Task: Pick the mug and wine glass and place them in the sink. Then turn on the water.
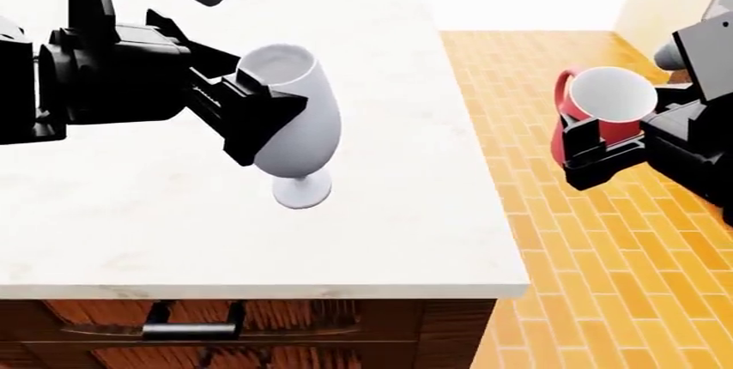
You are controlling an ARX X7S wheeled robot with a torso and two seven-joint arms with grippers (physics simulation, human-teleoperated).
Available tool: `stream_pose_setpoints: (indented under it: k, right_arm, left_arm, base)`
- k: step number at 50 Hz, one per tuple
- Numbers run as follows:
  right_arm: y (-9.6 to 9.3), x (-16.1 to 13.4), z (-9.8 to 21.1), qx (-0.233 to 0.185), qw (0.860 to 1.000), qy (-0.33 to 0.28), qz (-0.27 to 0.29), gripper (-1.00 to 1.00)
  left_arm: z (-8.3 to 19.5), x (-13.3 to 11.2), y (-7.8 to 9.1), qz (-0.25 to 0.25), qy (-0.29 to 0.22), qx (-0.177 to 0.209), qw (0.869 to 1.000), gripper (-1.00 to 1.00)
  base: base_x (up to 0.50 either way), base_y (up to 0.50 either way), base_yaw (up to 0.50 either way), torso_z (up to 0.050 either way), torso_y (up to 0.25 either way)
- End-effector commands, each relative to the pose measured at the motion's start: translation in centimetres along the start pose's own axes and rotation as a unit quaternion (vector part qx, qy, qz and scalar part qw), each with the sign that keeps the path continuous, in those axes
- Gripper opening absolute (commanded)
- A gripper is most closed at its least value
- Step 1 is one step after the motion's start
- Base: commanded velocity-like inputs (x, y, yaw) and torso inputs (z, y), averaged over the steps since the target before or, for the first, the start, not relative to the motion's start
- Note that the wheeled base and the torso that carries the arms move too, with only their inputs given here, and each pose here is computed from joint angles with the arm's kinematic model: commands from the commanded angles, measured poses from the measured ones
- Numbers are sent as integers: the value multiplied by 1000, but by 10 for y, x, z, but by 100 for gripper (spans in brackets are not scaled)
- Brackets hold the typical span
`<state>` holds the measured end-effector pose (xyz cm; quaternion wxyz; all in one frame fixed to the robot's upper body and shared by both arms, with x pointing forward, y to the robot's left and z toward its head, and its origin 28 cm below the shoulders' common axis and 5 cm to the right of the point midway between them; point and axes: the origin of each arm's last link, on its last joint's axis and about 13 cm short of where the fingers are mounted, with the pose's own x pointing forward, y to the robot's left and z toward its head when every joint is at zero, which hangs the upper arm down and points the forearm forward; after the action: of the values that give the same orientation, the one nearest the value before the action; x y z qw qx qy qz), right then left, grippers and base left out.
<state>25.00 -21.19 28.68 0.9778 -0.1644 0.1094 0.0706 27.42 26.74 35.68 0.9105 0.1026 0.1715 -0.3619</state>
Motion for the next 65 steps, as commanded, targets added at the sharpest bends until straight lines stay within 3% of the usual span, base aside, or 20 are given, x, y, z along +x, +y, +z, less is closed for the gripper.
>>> stream_pose_setpoints:
  k: [1, 65]
  right_arm:
    - [1, 0, 2, -7, 1000, -4, -1, -100]
    - [3, -2, -4, -9, 1000, 2, 5, -100]
  left_arm:
    - [1, -3, 3, 14, -9, -3, 1000, -100]
    - [-2, -1, 4, 15, -9, -4, 1000, -100]
  base:
    - [1, 492, 0, 0, 0]
    - [1, 500, 0, 0, 1]
